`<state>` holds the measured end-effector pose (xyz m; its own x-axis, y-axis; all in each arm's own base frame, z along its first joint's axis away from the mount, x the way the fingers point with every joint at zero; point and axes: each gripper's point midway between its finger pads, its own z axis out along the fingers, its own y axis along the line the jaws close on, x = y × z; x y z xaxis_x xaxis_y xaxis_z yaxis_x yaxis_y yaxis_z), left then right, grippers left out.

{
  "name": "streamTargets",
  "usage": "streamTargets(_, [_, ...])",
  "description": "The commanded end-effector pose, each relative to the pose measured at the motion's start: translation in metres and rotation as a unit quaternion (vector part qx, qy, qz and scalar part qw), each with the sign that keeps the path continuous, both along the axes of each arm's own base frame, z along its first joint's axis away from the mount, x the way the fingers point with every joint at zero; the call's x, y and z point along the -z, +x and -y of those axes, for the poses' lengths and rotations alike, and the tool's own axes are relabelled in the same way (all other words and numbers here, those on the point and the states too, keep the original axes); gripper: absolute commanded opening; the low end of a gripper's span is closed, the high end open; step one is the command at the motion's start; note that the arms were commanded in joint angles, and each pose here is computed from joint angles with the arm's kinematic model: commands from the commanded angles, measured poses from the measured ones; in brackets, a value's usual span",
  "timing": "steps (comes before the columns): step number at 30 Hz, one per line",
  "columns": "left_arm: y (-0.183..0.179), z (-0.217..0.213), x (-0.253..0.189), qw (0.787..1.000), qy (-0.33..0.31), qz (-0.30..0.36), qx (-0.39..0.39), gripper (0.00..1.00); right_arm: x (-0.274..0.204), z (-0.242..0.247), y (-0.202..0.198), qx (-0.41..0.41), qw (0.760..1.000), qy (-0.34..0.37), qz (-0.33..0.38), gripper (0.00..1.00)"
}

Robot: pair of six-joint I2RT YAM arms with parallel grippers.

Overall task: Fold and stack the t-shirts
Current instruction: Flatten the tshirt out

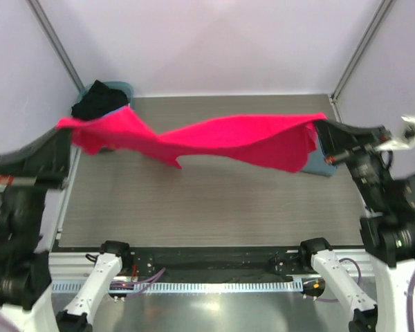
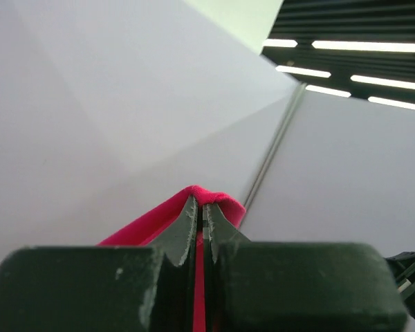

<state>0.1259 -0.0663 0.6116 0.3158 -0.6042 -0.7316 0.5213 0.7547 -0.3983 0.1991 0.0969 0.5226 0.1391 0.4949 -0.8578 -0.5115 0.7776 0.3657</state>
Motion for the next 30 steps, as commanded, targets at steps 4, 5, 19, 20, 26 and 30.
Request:
streamTargets(4, [-0.028,-0.001,-0.028,0.999,-0.011,0.039,0.013,0.0,-0.018,0.008,-0.03,0.007,1.0,0.0,0.029,0.01])
streamTargets(5, [-0.033,-0.004,-0.04,0.999,-0.014,0.046,0.006,0.0,-0.019,0.013,-0.022,0.025,0.999,0.006,0.021,0.01])
streamTargets(19, [0.248,0.003,0.027,0.986,0.015,-0.142,-0.09,0.0,0.048,-0.007,0.192,0.079,0.986,0.046,-0.14,0.01])
streamTargets(20, [0.258,0.004,0.027,0.985,0.016,-0.148,-0.09,0.0,0.032,-0.007,0.198,0.079,0.988,0.053,-0.121,0.01])
streamTargets(26, [0.287,0.009,-0.035,0.991,0.013,-0.096,-0.089,0.0,-0.018,-0.012,0.247,0.087,0.99,0.059,-0.095,0.01])
streamTargets(30, [0.275,0.006,-0.066,0.995,-0.01,-0.046,-0.089,0.0,-0.044,-0.014,0.261,0.087,0.991,0.059,-0.077,0.01])
